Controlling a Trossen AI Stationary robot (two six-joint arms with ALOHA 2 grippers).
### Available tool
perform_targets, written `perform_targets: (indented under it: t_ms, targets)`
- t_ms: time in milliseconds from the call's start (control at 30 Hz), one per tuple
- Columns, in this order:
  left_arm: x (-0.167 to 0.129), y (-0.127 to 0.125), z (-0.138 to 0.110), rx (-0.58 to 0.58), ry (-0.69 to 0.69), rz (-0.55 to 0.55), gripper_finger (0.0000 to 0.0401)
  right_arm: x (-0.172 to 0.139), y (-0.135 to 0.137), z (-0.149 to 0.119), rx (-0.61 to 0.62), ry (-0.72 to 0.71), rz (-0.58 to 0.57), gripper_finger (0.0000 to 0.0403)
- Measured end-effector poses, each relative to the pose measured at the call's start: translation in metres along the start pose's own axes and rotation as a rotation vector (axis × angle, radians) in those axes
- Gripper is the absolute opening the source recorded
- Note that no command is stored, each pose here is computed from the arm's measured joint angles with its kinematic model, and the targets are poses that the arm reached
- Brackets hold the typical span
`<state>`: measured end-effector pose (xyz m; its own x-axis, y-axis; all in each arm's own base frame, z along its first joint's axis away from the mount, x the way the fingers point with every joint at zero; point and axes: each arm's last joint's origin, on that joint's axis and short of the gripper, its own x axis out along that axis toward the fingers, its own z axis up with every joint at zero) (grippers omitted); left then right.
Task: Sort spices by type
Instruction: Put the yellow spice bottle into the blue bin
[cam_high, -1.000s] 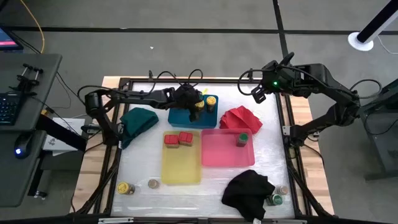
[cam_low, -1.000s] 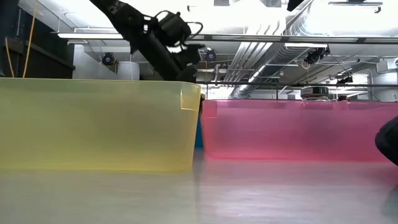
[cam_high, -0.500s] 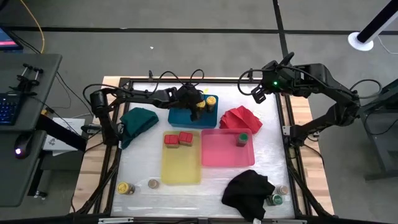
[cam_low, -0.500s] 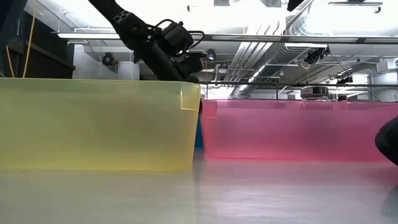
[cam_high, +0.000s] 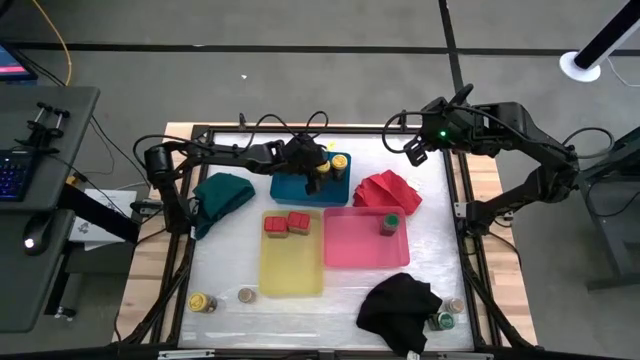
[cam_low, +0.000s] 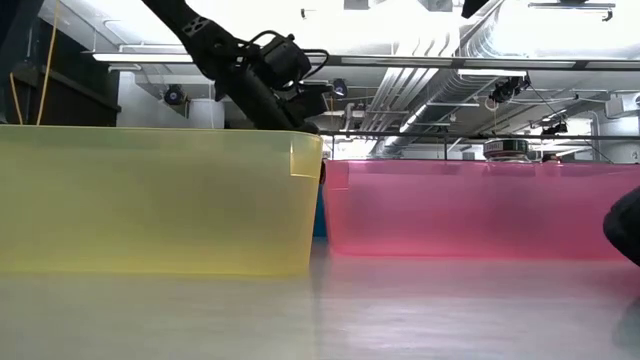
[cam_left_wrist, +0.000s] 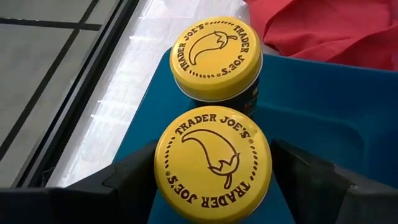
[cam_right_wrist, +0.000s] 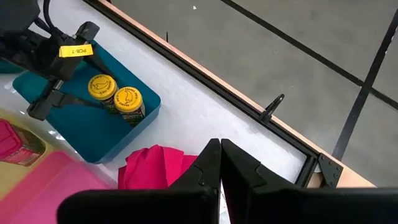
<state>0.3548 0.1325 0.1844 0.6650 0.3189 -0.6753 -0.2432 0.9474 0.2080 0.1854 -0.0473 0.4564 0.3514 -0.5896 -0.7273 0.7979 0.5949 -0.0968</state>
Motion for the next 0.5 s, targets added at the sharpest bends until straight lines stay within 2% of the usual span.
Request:
perform_targets:
  t_ms: [367, 500]
  targets:
    - [-0.008, 0.025, 0.014, -0.022, 0.058, 0.096, 0.0282, 0.000, 0.000, 0.000, 0.006, 0.001, 0.001, 0.0000]
    - [-0.012, 0.032, 0.023, -0.032, 0.041, 0.100, 0.0282, 0.000, 0.000, 0.000, 0.006, 0.001, 0.001, 0.0000]
